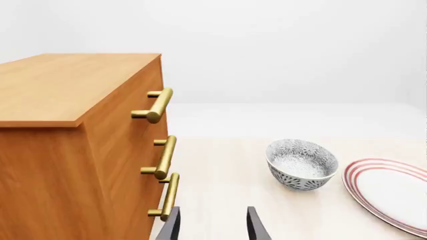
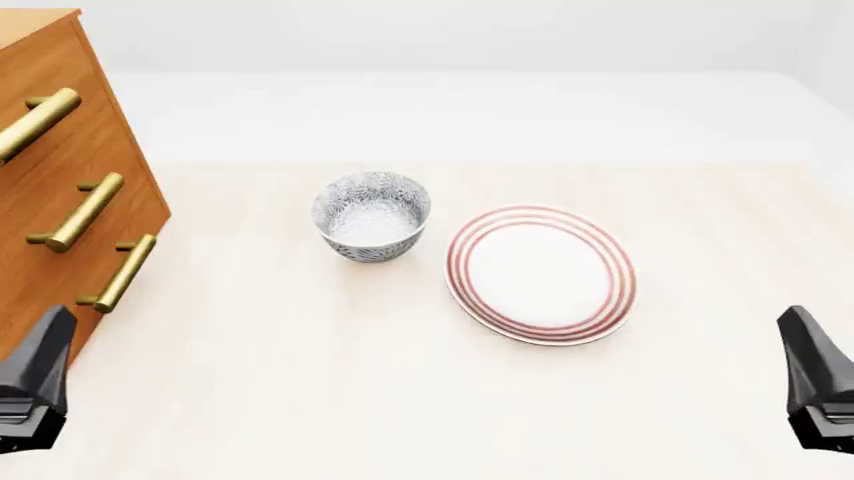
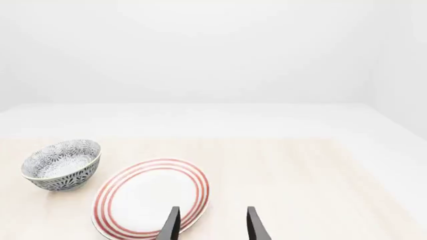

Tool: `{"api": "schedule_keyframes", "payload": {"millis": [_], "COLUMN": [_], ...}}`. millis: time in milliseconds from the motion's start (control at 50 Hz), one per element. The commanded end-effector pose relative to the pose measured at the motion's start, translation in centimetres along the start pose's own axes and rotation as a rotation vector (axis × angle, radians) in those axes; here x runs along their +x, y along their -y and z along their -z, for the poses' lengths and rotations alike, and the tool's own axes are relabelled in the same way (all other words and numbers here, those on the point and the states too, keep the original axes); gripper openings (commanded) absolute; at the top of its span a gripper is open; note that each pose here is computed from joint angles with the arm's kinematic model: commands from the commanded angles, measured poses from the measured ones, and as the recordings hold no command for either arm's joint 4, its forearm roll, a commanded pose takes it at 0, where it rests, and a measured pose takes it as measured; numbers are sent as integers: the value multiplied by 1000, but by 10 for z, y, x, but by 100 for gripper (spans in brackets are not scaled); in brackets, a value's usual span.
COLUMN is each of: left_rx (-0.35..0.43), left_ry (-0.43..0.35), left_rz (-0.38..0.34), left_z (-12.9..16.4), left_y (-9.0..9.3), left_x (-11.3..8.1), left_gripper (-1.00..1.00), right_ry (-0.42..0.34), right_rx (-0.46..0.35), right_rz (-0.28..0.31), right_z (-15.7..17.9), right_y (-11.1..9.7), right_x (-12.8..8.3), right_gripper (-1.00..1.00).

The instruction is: Open the top drawer of the cabinet.

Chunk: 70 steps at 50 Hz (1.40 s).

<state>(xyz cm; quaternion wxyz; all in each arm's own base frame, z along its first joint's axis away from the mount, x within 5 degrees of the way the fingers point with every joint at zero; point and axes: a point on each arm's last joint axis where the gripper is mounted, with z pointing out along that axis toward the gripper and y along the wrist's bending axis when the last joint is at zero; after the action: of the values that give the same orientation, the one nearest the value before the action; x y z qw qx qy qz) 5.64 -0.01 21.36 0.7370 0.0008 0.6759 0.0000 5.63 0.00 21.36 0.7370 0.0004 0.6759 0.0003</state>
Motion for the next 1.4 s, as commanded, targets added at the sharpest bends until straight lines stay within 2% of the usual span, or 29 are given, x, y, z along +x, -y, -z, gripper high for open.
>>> {"api": "schedule_keyframes", "payload": {"millis": [20, 200, 220, 240, 300, 380, 420, 500, 580, 840, 1080, 1260, 1400], "left_rx": [5, 9, 10, 12, 15, 22, 48, 20, 9, 11, -14, 21, 50], "left_ry": [-4, -11, -18, -20, -33, -56, -39, -30, -5, -56, -83, -76, -56], "left_rz": [-8, -29, -44, -50, -67, -130, -152, -206, -275, -494, -622, -780, -872], "left_z": [-2, -6, -8, -9, -11, -19, -19, -15, -5, -10, -16, -32, -43], "left_y": [0, 1, 1, 1, 1, 1, 3, 1, 0, 0, -3, -1, 2], "left_x": [-1, -1, -1, -1, -2, -3, -7, -13, -29, -41, -56, -61, -67], "left_gripper": [100, 100, 100, 100, 100, 100, 100, 100, 100, 100, 100, 100, 100], "right_ry": [-1, 1, -3, 1, 0, -1, -1, -1, -1, 0, 0, 0, 0], "right_rx": [1, 0, 2, 0, 0, 1, 1, 1, 1, 1, 1, 1, 1], "right_rz": [-1, 9, -8, 7, 3, 1, 1, 1, 1, 1, 1, 1, 1], "right_z": [-1, -1, -1, -1, -1, -1, -1, -1, -1, -1, 0, 0, 0], "right_y": [0, 0, 0, 0, 0, 0, 0, 0, 0, 0, 0, 0, 0], "right_x": [-1, -1, -1, -1, -1, -1, -1, -1, -1, -1, 0, -1, -1], "right_gripper": [100, 100, 100, 100, 100, 100, 100, 100, 100, 100, 100, 100, 100]}}
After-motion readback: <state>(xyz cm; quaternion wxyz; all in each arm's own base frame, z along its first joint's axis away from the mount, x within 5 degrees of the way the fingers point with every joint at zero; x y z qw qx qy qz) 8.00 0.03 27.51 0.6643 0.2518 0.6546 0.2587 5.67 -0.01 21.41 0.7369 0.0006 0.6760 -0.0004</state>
